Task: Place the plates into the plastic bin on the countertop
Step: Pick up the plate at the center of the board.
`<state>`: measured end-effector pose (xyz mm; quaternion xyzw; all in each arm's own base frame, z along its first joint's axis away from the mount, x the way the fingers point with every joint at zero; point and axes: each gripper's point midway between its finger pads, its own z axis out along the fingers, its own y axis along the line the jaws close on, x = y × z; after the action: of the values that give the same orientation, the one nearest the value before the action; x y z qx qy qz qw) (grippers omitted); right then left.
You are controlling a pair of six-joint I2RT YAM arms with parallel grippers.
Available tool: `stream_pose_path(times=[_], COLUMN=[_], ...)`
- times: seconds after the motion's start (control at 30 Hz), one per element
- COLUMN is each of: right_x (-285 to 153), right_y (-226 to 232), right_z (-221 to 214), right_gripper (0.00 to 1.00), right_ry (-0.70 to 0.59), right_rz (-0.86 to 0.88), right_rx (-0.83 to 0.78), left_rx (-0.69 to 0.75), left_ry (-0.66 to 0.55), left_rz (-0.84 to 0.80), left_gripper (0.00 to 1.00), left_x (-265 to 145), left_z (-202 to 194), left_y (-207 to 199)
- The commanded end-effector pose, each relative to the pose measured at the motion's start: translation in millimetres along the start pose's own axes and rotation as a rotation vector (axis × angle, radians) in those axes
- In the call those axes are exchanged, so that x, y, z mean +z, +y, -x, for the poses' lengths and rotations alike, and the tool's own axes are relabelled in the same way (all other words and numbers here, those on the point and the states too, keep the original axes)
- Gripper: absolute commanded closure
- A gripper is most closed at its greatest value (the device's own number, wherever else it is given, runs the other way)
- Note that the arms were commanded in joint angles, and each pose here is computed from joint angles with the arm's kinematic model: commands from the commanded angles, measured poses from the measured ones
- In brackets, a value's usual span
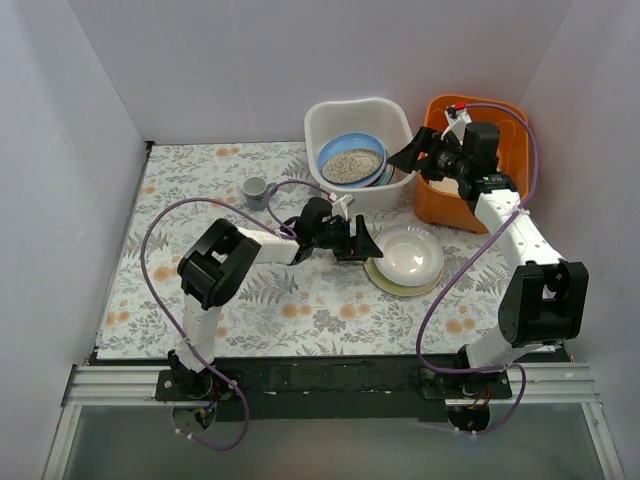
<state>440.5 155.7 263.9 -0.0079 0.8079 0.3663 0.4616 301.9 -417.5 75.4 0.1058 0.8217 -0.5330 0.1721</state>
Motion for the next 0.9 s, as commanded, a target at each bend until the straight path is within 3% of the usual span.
stream_pose_path(times=[0.0,0.17,0.4,0.5,0.6,0.67,0.87], right_x=[-13.2,-15.7,-18.7,-18.8,-19.6,-19.3,-17.4], right_y=[14.5,12.6,10.9,10.5,10.2,9.5,6.1], right_z=[16.6,17.3,18.6,18.4,17.8,16.2,8.2], right_gripper=[0.12,0.12,0.12,0.12,0.12,0.12,0.12], right_ry=[-0.058,-0.06,-0.064,-0.063,-0.064,-0.058,-0.034], right_rz=[0.039,0.039,0.04,0.042,0.042,0.044,0.052], right_rx=[-0.041,-0.038,-0.034,-0.033,-0.031,-0.027,-0.012], left_rx=[0.035,0.036,0.022,0.022,0.015,0.009,0.016], left_ry=[-0.008,0.013,0.03,0.033,0.037,0.047,0.033], left_rz=[-0.066,-0.067,-0.042,-0.034,-0.032,-0.027,-0.02], left_gripper=[0.28,0.3,0.43,0.53,0.75,1.0,1.0], left_x=[12.1,25.8,35.9,38.8,42.0,44.0,39.3], left_z=[8.6,3.4,-5.2,-6.0,-6.5,-9.4,-9.1], left_y=[-23.7,-23.5,-14.3,-10.8,-7.4,-4.2,-5.5])
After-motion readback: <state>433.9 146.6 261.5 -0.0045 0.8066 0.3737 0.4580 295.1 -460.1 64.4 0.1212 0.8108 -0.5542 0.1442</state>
